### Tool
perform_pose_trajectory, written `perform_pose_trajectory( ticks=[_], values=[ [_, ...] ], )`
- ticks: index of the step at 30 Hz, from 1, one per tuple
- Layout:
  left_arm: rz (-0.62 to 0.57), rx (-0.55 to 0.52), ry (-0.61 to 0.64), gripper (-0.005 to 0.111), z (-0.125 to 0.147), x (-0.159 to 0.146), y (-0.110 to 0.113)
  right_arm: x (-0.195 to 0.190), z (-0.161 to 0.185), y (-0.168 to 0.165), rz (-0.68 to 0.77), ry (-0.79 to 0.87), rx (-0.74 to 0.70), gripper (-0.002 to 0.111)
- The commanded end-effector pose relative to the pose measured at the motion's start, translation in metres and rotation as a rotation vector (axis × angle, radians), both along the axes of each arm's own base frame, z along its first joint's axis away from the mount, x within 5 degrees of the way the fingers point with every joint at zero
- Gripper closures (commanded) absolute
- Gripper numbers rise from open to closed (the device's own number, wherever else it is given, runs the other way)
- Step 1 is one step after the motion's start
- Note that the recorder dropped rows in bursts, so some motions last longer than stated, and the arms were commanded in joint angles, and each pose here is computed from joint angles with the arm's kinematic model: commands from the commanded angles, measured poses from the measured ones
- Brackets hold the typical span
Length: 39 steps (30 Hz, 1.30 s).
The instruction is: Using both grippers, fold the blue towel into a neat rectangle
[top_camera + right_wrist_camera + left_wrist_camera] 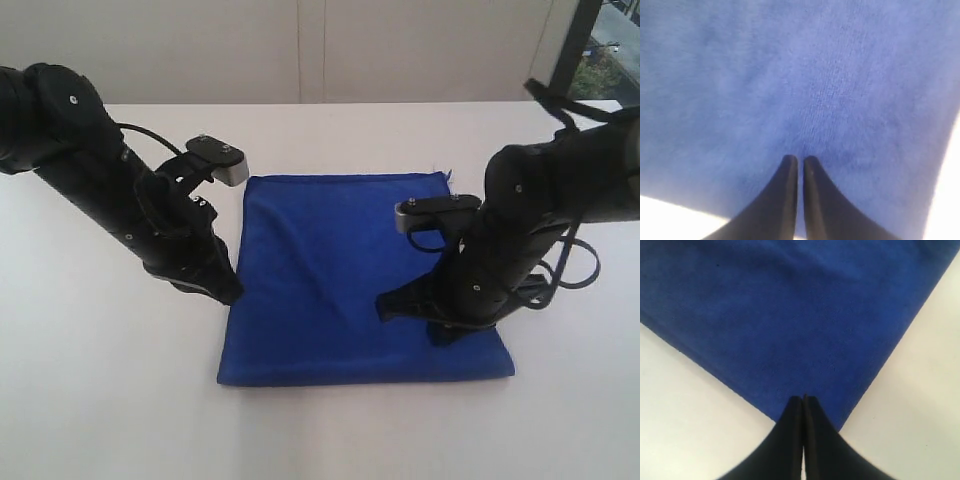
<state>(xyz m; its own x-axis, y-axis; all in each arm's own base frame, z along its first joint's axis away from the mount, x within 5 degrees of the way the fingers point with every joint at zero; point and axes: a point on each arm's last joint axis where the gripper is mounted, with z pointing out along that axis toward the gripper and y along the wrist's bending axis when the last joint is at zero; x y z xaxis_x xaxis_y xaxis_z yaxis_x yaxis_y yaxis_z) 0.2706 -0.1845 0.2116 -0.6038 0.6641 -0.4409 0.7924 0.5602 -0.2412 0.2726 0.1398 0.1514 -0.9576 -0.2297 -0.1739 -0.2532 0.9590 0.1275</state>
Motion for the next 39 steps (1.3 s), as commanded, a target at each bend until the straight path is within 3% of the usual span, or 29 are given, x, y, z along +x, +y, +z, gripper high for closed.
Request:
perform_pose_trajectory(
  ticks=[1, 7, 16, 19, 22, 26, 31, 39],
  values=[
    [-0.068, 0.048, -0.041, 0.107, 0.016, -0.009, 0.007, -0.006, 0.041, -0.010, 0.063, -0.104, -0.027, 0.103],
    [-0.214, 0.126, -0.123, 0.107, 0.032, -0.019, 0.018, -0.020, 0.075, -0.027, 0.354, -0.200, -0.178, 0.103],
    [-0.512, 0.161, -0.209, 0.107, 0.008, -0.045, -0.002, -0.042, 0.050, -0.036, 0.727, -0.127, -0.243, 0.103],
    [-0.515, 0.173, -0.204, 0.107, -0.006, -0.046, -0.006, -0.046, 0.043, -0.037, 0.758, -0.132, -0.243, 0.100],
    [-0.515, 0.185, -0.180, 0.106, -0.017, -0.044, -0.008, -0.048, 0.035, -0.038, 0.797, -0.169, -0.245, 0.090],
    [-0.502, 0.192, -0.182, 0.092, -0.026, -0.039, -0.010, -0.052, 0.026, -0.039, 0.920, -0.195, -0.261, 0.075],
    [-0.503, 0.195, -0.170, 0.072, -0.031, -0.038, -0.011, -0.059, 0.015, -0.041, 1.035, -0.226, -0.266, 0.073],
    [-0.561, 0.189, -0.145, 0.068, -0.048, -0.036, -0.015, -0.058, 0.012, -0.040, 1.032, -0.296, -0.267, 0.073]
  ],
)
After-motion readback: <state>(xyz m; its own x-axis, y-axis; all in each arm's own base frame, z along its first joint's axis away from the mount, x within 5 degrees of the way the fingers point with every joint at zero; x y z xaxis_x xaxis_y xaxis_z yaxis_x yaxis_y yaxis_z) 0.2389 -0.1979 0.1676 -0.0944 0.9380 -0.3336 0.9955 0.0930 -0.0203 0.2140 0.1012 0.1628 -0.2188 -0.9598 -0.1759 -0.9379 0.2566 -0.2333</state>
